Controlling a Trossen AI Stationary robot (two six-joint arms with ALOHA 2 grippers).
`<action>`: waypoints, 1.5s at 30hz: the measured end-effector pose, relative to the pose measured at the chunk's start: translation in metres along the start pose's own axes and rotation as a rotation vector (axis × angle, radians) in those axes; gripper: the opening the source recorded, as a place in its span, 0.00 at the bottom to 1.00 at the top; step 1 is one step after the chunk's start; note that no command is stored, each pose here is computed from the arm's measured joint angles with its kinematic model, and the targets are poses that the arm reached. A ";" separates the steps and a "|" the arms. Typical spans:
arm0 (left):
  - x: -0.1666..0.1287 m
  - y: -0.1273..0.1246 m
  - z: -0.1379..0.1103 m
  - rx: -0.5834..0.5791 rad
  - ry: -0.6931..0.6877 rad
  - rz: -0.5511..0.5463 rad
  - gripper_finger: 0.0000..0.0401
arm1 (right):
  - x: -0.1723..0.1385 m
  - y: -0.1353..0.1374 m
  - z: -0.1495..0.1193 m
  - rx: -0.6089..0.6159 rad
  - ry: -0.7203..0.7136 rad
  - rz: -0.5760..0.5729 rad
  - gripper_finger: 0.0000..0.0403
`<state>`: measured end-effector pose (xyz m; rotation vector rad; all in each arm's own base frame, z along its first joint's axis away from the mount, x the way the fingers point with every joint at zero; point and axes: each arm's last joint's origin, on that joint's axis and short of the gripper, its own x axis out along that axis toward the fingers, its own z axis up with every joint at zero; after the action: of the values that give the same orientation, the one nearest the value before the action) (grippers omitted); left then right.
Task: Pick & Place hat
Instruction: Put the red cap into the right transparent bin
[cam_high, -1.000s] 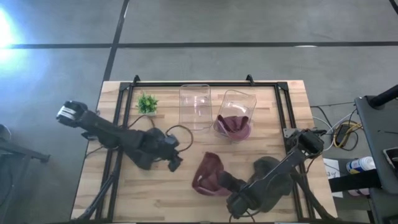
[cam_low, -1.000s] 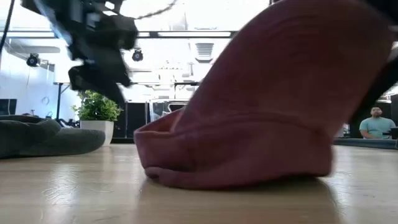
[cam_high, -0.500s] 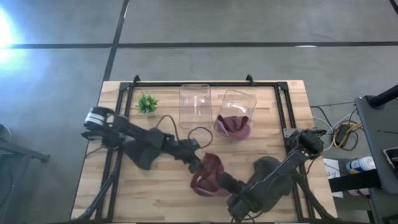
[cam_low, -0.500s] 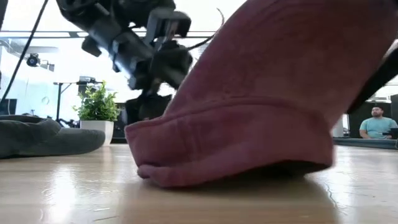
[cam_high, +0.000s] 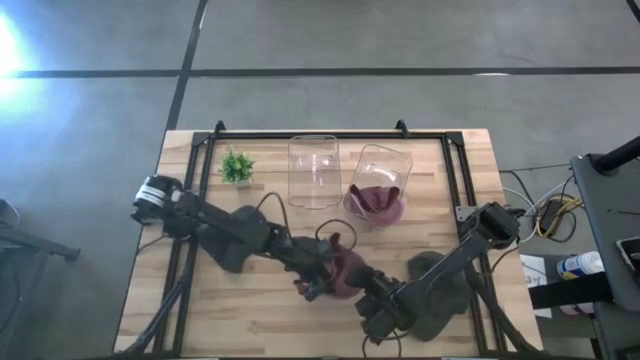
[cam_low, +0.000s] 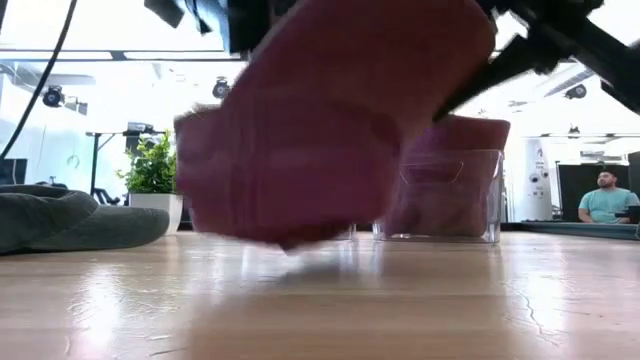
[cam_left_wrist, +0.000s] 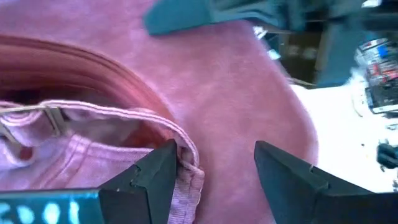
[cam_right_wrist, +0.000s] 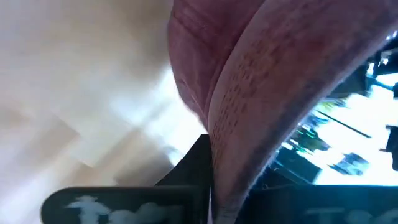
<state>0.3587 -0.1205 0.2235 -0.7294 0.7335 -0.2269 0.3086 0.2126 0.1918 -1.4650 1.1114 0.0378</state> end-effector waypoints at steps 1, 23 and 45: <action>-0.004 -0.003 0.001 0.004 -0.006 -0.006 0.52 | -0.001 -0.002 -0.002 -0.013 0.016 -0.035 0.03; 0.000 0.013 -0.022 0.231 -0.087 -0.012 0.53 | -0.018 -0.047 0.013 -0.114 -0.100 -0.202 0.03; -0.018 0.015 -0.027 0.476 -0.097 -0.047 0.52 | -0.022 -0.052 0.017 -0.007 -0.182 -0.186 0.09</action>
<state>0.3266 -0.1156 0.2089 -0.3016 0.5412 -0.3907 0.3392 0.2283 0.2395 -1.5339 0.8257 0.0438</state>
